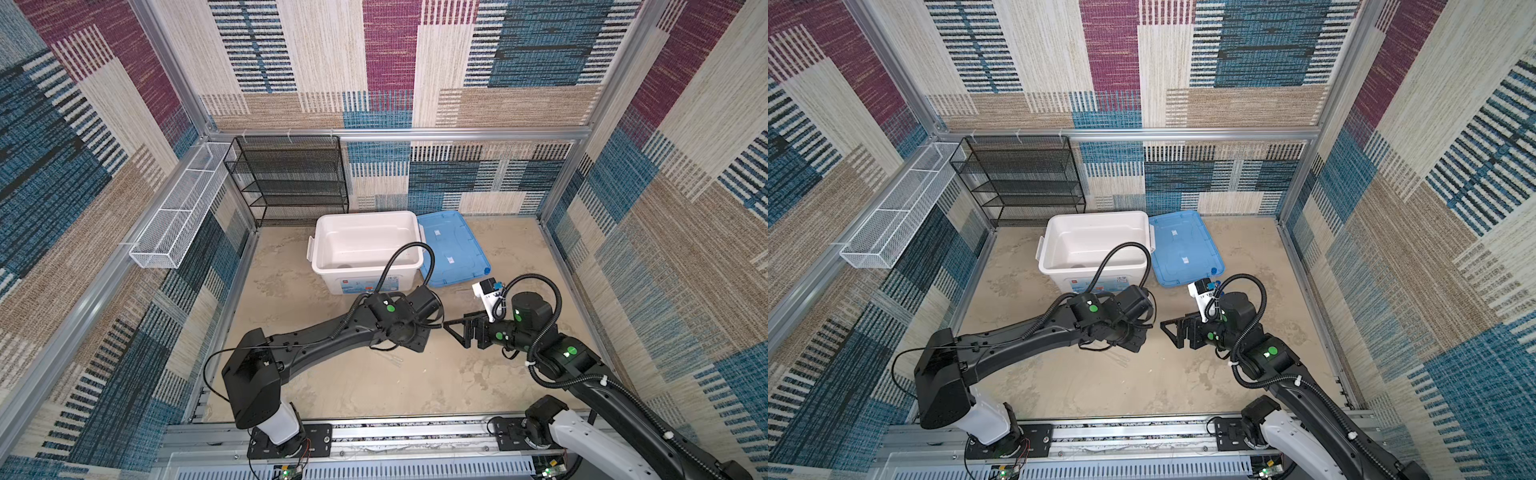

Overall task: Organize the chemistry lab equipment
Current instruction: 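Carry the cup over the bin with the left gripper while the right moves beside it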

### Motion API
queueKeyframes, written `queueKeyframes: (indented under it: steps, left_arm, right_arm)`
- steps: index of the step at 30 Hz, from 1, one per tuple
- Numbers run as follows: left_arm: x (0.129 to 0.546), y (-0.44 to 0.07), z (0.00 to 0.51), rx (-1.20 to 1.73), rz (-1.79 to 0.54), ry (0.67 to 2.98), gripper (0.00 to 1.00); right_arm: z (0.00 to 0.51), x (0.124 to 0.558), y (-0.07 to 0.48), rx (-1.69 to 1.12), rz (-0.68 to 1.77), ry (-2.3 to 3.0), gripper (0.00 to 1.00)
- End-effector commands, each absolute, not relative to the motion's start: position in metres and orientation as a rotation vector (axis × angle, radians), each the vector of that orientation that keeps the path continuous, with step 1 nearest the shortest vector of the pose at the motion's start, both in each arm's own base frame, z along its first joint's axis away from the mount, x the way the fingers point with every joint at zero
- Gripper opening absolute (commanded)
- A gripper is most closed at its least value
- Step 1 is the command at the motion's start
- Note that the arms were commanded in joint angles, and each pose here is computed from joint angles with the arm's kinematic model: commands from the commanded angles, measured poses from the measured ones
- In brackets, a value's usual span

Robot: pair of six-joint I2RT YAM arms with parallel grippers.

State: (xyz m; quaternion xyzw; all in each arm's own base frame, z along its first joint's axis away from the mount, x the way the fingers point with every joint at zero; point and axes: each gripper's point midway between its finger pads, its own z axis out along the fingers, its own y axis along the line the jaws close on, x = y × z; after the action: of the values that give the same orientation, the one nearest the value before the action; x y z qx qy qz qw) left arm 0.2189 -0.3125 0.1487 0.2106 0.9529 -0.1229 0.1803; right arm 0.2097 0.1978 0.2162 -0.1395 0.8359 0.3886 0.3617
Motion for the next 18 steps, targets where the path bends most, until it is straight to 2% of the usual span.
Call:
queueKeyframes:
  steps: [1, 11, 18]
  left_arm:
    - [0.236, -0.298, 0.172, 0.616, -0.347, 2.647, 0.31]
    - [0.3, -0.261, 0.246, 0.548, -0.3, 2.555, 0.31]
    - [0.348, -0.242, 0.269, 0.479, -0.324, 2.57, 0.3]
  right_arm:
    - [0.252, 0.219, 0.209, -0.408, 1.05, 2.016, 0.98]
    - [0.3, 0.279, 0.221, -0.357, 0.924, 1.955, 0.98]
    - [0.327, 0.308, 0.235, -0.351, 0.918, 1.917, 0.99]
